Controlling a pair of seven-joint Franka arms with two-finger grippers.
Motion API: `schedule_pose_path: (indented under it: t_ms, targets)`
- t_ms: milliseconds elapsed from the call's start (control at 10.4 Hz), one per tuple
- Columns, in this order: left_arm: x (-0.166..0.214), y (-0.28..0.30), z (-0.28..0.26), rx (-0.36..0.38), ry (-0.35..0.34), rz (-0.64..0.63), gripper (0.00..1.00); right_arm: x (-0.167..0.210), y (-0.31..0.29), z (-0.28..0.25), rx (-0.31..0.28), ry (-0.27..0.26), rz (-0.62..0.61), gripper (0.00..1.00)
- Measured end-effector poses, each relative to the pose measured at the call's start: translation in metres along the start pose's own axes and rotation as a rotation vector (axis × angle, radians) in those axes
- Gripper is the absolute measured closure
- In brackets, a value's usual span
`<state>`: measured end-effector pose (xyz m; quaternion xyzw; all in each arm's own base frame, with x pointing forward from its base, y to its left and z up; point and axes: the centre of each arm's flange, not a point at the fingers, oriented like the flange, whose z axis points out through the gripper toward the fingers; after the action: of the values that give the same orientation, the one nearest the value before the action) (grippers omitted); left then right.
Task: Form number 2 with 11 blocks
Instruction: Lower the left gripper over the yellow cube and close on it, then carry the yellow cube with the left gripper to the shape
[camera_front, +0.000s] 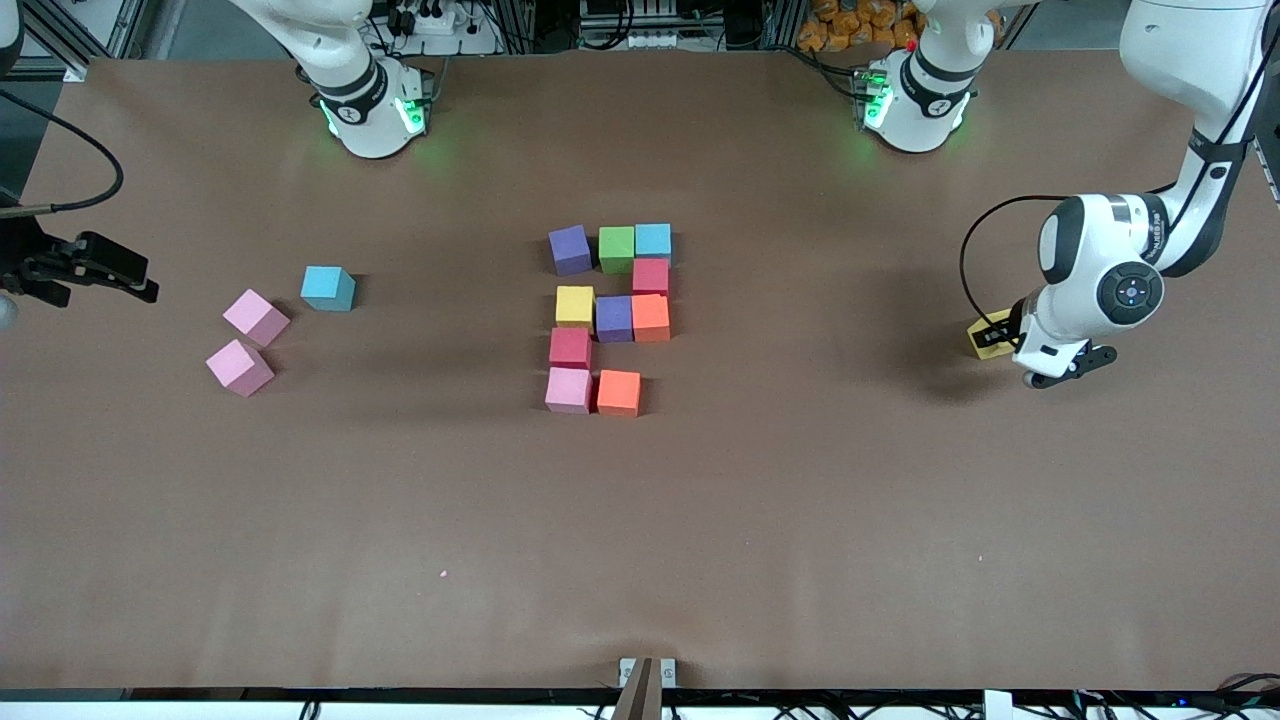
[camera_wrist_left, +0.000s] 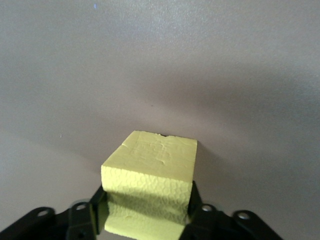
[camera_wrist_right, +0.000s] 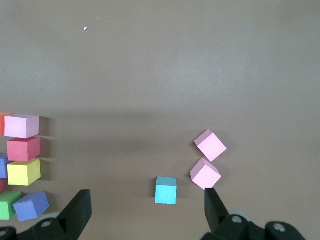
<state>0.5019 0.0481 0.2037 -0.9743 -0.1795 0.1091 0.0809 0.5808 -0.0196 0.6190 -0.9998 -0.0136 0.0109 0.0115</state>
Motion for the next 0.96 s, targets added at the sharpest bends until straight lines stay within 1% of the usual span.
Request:
schedule_pose_path:
  t_ms: [96,289,674,771,963]
  targets:
    - [0.001,0.0,-0.002,-0.002,0.006,-0.01,0.41,0.0,0.0,0.0,0.0,0.0,0.0,0.0]
    - [0.006,0.008,-0.013,-0.013,0.034,-0.071,0.45,0.0,0.0,0.0,0.0,0.0,0.0,0.0]
    - [0.006,0.08,-0.044,-0.06,0.09,-0.206,0.46,0.0,0.001,0.001,0.0,-0.002,0.001,0.0]
    - [0.005,0.099,-0.051,-0.07,0.085,-0.241,0.46,0.0,0.001,0.001,0.0,-0.002,0.002,0.0]
    - [0.003,0.146,-0.073,-0.092,0.031,-0.32,0.46,0.0,0.001,0.001,0.0,-0.003,0.002,0.0]
